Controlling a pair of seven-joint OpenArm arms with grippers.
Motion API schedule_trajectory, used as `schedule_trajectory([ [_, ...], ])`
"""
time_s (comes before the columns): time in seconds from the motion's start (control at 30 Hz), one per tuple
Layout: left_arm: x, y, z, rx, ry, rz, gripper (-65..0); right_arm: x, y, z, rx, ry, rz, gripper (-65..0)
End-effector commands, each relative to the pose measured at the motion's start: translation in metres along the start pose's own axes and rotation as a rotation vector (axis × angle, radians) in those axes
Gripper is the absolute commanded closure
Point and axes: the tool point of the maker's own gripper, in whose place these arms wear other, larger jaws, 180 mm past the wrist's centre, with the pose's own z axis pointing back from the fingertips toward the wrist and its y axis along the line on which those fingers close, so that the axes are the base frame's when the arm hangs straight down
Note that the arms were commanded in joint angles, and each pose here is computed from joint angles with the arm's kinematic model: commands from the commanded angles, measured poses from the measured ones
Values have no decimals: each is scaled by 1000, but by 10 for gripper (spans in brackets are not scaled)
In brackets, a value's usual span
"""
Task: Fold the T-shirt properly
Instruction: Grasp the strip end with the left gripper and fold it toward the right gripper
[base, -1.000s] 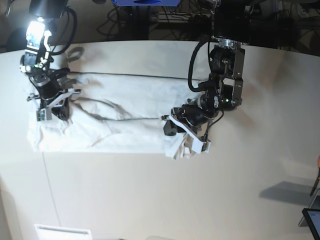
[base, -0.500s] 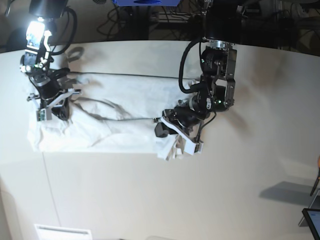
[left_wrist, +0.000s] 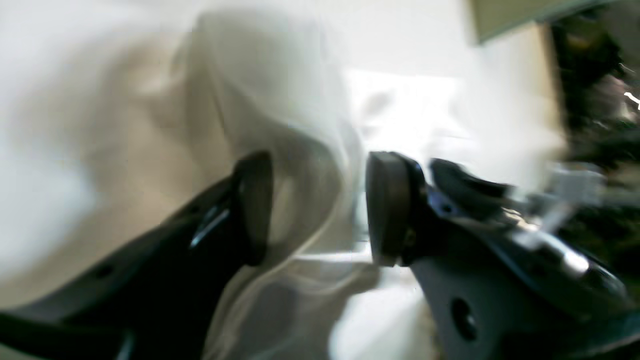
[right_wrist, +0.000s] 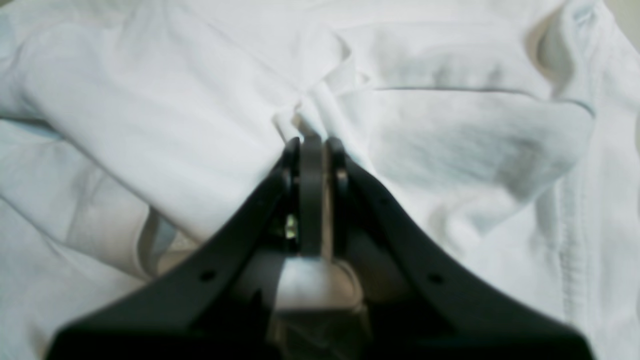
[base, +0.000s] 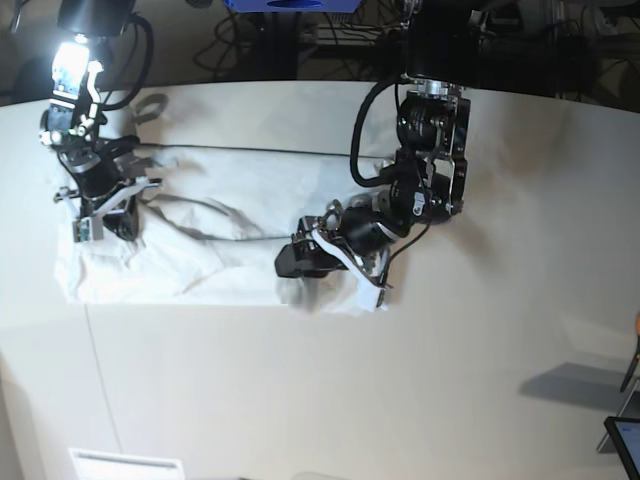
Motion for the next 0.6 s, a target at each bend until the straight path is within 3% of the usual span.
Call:
schedule_trajectory([
  [0.0, 23, -18, -1, -64, -56, -31, -299, -16, -9, 2, -38, 85, 28, -22],
  [0.27, 32, -58, -10, -247, -63, 48, -296, -17, -9, 2, -37, 85, 29, -22],
  [0.4, 46, -50, -1, -211, -92, -1, -292, -17, -9, 2, -37, 87, 29, -22],
  [0.47, 42, -34, 6, -141, -74, -63, -244, -17, -9, 2, -37, 87, 29, -22],
  [0.57, 31, -9, 19, -36, -40, -153, -74, -17, -8, 2, -36, 87, 28, -22],
])
